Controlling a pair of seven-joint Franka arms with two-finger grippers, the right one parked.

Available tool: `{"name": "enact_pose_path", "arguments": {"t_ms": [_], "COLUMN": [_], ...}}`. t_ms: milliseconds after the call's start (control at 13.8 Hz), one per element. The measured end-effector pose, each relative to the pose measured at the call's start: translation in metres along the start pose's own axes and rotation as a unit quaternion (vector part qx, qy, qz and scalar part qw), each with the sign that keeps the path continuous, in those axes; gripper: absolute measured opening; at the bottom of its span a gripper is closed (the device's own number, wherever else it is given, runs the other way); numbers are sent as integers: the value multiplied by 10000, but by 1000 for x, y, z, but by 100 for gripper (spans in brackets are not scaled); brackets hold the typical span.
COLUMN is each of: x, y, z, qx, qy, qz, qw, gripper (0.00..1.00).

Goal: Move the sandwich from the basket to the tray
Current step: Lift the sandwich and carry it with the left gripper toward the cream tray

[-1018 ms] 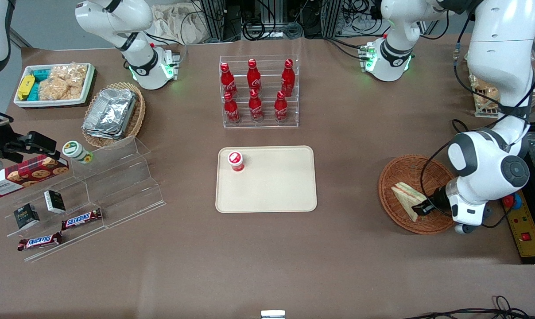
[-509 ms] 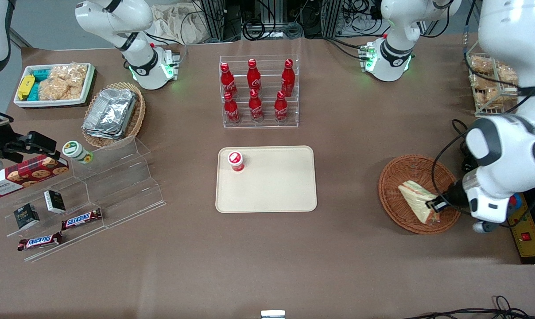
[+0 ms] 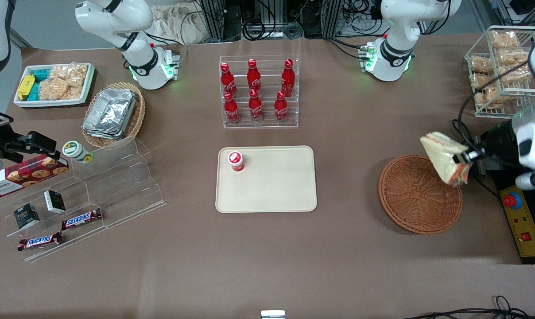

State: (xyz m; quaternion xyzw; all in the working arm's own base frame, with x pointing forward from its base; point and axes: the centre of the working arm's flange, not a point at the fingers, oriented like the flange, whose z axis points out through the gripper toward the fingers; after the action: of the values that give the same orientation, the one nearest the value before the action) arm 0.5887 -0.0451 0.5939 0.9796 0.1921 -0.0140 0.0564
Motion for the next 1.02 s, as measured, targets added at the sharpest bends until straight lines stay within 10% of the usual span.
{"name": "enact_pose_path", "arguments": {"t_ms": [582, 1018], "x": [-163, -174], "y": [171, 261], "z": [-10, 116], "qx": [306, 365], "qy": [90, 126], "qz": [336, 167], "qw": [9989, 9991], "gripper": [15, 15]}}
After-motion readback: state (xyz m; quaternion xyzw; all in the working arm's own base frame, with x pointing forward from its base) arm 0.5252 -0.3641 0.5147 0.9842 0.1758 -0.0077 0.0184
